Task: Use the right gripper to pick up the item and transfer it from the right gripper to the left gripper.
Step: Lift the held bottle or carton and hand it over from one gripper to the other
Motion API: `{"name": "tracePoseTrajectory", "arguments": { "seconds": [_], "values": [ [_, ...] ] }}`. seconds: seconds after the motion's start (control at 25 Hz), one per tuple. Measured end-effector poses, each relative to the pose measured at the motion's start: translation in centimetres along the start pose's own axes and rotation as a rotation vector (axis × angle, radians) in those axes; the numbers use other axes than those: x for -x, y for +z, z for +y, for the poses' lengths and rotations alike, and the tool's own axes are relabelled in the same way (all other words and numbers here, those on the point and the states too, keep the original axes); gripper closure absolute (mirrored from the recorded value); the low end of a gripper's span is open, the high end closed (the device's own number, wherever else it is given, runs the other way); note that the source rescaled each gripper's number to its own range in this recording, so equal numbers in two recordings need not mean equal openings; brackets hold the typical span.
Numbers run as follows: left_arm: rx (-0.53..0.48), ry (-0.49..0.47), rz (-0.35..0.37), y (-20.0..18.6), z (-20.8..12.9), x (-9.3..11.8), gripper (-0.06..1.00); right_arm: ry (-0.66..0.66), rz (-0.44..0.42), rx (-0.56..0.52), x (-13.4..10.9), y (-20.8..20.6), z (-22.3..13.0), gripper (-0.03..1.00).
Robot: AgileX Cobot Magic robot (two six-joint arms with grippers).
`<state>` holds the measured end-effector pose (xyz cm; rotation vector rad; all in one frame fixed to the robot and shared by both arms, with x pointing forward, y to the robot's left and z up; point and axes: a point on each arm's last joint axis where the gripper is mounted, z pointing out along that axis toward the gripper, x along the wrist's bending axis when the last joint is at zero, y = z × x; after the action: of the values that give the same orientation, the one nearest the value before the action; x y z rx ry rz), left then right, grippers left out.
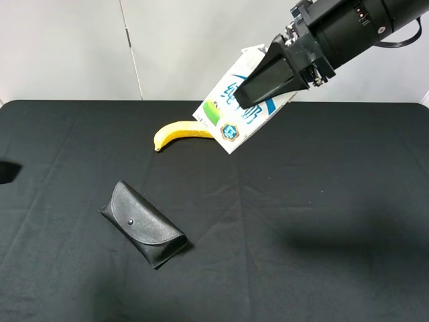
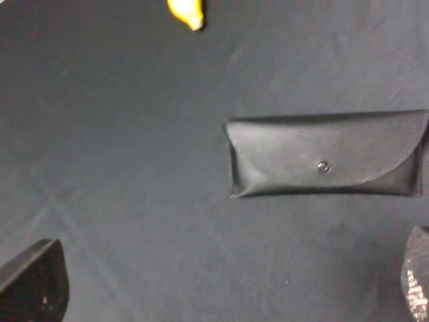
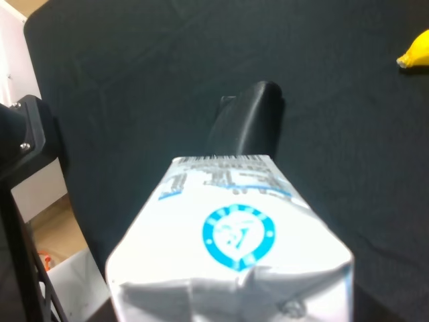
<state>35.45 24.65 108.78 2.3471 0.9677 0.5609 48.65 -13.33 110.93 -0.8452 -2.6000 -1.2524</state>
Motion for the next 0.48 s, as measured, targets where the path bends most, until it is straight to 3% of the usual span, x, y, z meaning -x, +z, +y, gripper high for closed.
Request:
{"name": "tracePoseTrajectory", "arguments": {
  "seconds": [0.48],
  "values": [
    [-0.004,0.108,-0.090,4.2,5.2,0.4,-0.06,0.006,-0.006,0.008,0.1,0.0,0.1,0.92]
  ]
}}
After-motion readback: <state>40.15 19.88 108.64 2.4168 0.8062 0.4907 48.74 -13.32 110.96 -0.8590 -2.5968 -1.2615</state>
